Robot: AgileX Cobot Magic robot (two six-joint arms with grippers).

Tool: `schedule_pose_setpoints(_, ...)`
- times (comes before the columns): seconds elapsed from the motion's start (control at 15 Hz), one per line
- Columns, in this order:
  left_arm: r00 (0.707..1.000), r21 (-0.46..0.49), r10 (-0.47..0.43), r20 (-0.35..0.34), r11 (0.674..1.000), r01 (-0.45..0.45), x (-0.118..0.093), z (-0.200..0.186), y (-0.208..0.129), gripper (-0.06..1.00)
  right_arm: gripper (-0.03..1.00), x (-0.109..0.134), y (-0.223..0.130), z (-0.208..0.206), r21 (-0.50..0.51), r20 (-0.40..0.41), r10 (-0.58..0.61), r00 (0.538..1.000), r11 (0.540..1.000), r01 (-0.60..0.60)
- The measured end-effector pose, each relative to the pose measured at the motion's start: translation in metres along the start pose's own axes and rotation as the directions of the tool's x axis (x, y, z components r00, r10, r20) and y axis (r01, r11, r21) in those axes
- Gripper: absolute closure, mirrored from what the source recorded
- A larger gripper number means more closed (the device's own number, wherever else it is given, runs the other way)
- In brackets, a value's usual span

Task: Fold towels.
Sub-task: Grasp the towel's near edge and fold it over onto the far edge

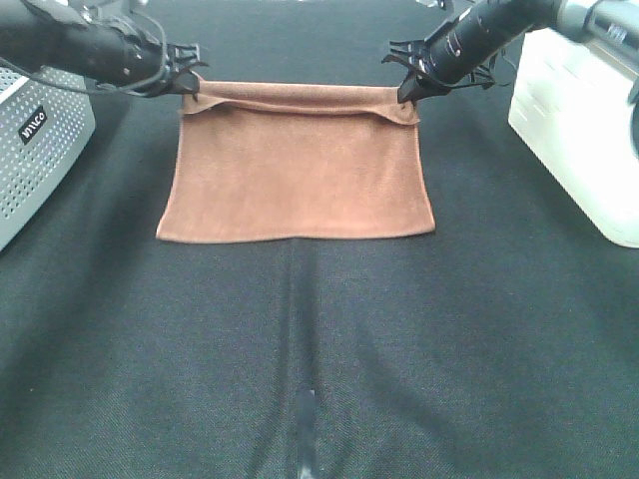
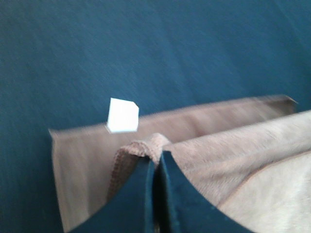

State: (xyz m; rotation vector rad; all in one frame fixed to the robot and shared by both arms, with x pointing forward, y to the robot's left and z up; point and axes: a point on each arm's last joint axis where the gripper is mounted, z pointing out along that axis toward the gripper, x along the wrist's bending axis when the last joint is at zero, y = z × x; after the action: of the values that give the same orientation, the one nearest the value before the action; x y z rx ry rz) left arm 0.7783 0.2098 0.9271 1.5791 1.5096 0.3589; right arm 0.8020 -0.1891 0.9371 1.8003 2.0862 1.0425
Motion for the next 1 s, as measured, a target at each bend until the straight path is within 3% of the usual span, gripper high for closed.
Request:
schedule_pose_setpoints(0.47,0.997,-0.036,-0.024,-0.077,0.999,0.022,0.027,0.043,-0.025,0.92,0.94,-0.018,-0.018,0.040,-0.061,0.031,0.003,1.000,0.998,-0.001)
schedule_pose_setpoints(0.6,0.996,-0.046,-0.021,-0.085,0.999,0.017,0.026,0.044,-0.025,0.65,0.63,-0.018,-0.018,0.041,-0.069,0.033,0.000,0.999,0.998,0.002)
schedule_pose_setpoints(0.73,0.996,-0.049,-0.020,-0.086,0.999,0.016,0.026,0.044,-0.024,0.24,0.27,-0.018,-0.018,0.040,-0.058,0.034,-0.004,0.999,0.998,0.006)
schedule_pose_setpoints(0.8,0.997,-0.044,-0.018,-0.081,0.999,0.015,0.025,0.044,-0.024,0.16,0.24,-0.017,-0.018,0.038,-0.044,0.034,-0.012,0.999,0.999,0.014)
schedule_pose_setpoints(1.0,0.999,0.013,0.025,-0.025,1.000,-0.025,0.023,0.030,-0.015,0.12,0.21,-0.006,-0.010,0.012,0.049,0.017,-0.046,0.999,0.998,0.045)
